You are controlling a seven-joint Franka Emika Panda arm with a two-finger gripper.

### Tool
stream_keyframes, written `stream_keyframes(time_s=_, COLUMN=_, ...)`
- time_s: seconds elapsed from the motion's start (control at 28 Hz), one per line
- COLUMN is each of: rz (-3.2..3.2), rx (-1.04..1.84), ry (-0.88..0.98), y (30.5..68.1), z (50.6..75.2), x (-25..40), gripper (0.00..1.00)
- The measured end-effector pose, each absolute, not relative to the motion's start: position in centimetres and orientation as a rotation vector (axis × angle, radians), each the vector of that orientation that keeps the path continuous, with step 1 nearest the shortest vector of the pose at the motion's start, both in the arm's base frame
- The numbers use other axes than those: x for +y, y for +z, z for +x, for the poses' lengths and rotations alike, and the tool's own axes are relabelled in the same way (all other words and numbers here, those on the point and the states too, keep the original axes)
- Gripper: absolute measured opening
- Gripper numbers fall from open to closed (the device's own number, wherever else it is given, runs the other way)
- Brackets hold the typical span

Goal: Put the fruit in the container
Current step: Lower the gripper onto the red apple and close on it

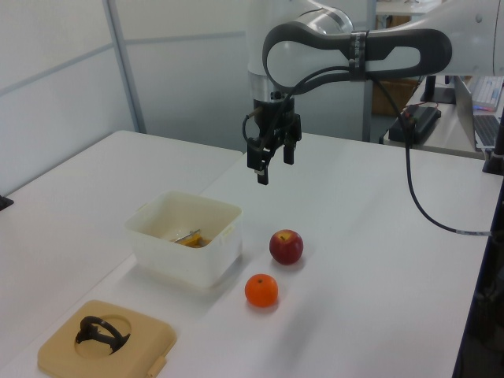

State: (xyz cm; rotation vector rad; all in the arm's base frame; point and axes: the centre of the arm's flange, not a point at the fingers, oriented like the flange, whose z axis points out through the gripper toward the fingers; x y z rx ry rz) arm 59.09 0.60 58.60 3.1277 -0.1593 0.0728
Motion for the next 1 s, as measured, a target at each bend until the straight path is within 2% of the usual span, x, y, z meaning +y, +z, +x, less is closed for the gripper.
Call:
stream_keyframes(time_s=0.21, rz=3.129, rx=-0.191, ry=0.065, y=58.3, z=59.2, x=-0.5, gripper=1.0)
stream_keyframes(time_s=0.39, rz=3.133, rx=-0.237, ry=0.006, y=56.1, z=60.0, x=-2.3, gripper=1.0)
stream_keyframes(time_s=0.5, rz=3.135, rx=-0.243, ry=-0.045, y=53.7, z=61.0, x=-2.7, gripper=1.0)
stream_keyframes(time_s=0.82, rz=3.091, rx=-0.212, ry=-0.044, y=45.4, z=64.9, x=-3.5, gripper=1.0)
stream_keyframes(time_s=1.0, rz=3.072, rx=-0.184, ry=-0.049, y=41.1, z=66.3, x=-3.7, gripper=1.0)
